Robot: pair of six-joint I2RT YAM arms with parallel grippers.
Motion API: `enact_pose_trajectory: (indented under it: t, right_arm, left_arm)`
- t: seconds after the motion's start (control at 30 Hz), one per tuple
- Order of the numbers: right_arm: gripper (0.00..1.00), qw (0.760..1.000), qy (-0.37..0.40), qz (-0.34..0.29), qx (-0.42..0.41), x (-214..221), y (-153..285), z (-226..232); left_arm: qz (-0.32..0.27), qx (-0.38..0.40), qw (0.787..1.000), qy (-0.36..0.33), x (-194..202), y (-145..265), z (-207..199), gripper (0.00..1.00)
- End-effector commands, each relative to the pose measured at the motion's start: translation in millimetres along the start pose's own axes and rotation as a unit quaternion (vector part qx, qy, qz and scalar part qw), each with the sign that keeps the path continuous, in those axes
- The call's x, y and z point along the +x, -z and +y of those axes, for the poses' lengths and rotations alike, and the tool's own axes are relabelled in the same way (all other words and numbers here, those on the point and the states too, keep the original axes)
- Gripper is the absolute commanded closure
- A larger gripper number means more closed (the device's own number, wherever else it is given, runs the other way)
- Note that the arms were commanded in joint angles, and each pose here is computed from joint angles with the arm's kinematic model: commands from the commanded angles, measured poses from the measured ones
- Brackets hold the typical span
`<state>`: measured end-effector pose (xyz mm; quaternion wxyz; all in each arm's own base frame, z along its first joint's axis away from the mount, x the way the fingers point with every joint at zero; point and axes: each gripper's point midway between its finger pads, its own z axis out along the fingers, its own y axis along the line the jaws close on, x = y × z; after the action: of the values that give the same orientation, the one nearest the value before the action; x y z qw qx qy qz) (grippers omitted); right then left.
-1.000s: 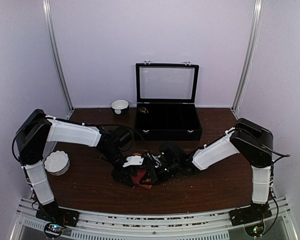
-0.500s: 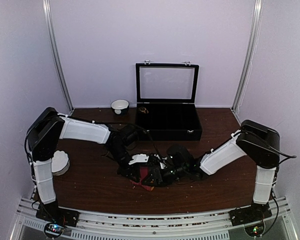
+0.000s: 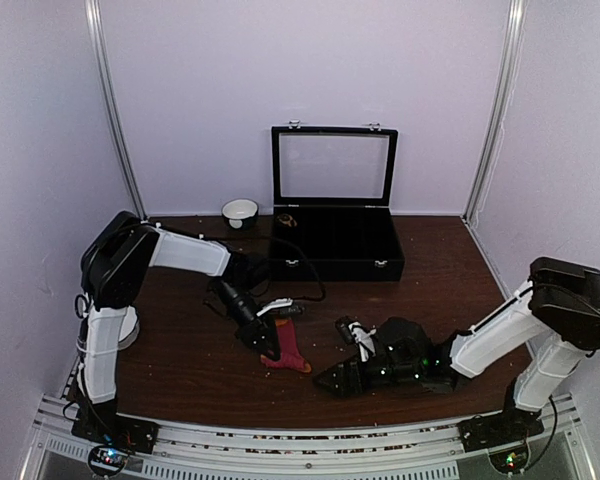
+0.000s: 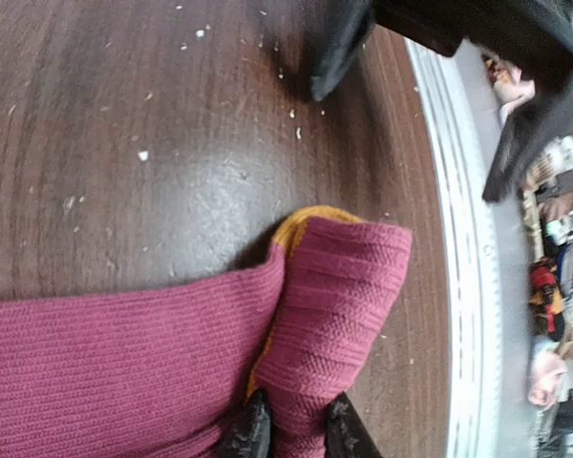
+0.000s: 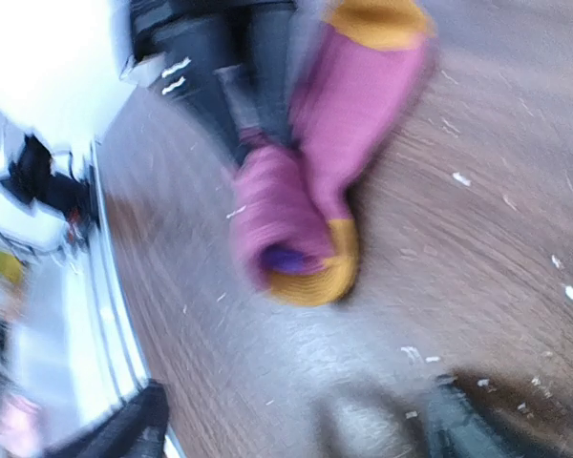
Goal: Roll the socks
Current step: Roll the sock at the center of the board.
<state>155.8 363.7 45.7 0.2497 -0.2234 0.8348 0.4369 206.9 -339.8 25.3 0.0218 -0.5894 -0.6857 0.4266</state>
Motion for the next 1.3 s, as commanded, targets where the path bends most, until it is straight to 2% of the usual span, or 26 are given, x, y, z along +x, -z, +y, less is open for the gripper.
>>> enact_pose_trajectory:
  t: [0.0, 0.1, 0.17, 0.23, 0.3, 0.33, 0.47, 0.57, 0.73, 1.0, 1.13, 1.27]
  right_arm:
    - [0.00, 0.966, 0.213, -0.022, 0.145, -12.9, 11.7, -4.9]
    - [0.00, 0.927, 0.259, -0.042, 0.268, -44.0, 28.1, -17.6]
    - [0.00, 0.902, 0.257, -0.087, 0.337, -67.4, 48.1, -28.7]
    - [0.00, 0.896, 0.221, -0.139, 0.359, -83.1, 64.4, -30.9]
    - [0.00, 0.912, 0.203, -0.163, 0.316, -84.0, 60.7, -29.0]
    - [0.00, 0.924, 0.218, -0.147, 0.278, -80.2, 49.9, -21.3]
    - [0.09, 0.921, 0.332, -0.071, 0.189, -60.7, 16.8, 4.9]
    - [0.21, 0.913, 0.393, -0.075, 0.078, -44.5, 4.6, 36.3]
    - [0.43, 0.909, 0.416, -0.022, -0.009, -37.2, -33.6, 54.4]
    - [0.55, 0.916, 0.398, 0.015, -0.049, -52.4, -75.3, 38.6]
    - [0.63, 0.920, 0.383, 0.045, -0.074, -42.8, -85.6, 34.6]
    - [0.64, 0.925, 0.366, 0.061, -0.080, -27.1, -87.8, 25.0]
  left_arm:
    - [-0.008, 0.057, 0.997, 0.060, 10.4, 3.4, -3.1, 0.79]
    - [-0.015, 0.069, 0.994, 0.079, 10.5, 5.7, 0.0, 0.79]
    - [-0.020, 0.082, 0.992, 0.093, 12.3, 5.7, 0.8, 0.79]
    - [-0.026, 0.087, 0.991, 0.100, 12.8, 7.4, 2.4, 0.79]
    - [-0.028, 0.087, 0.991, 0.100, 12.5, 7.9, 2.6, 0.79]
    - [-0.027, 0.087, 0.991, 0.100, 12.3, 7.8, 2.3, 0.79]
    - [-0.026, 0.087, 0.990, 0.105, 13.4, 7.1, 4.2, 0.79]
    - [-0.025, 0.087, 0.990, 0.108, 14.0, 6.1, 5.7, 0.77]
    - [-0.026, 0.091, 0.990, 0.108, 13.5, 5.9, 5.5, 0.76]
    - [-0.028, 0.097, 0.990, 0.103, 12.3, 7.0, 2.5, 0.75]
    - [-0.030, 0.103, 0.989, 0.101, 11.9, 7.6, 0.4, 0.74]
    - [-0.032, 0.108, 0.989, 0.096, 10.6, 8.9, -3.0, 0.74]
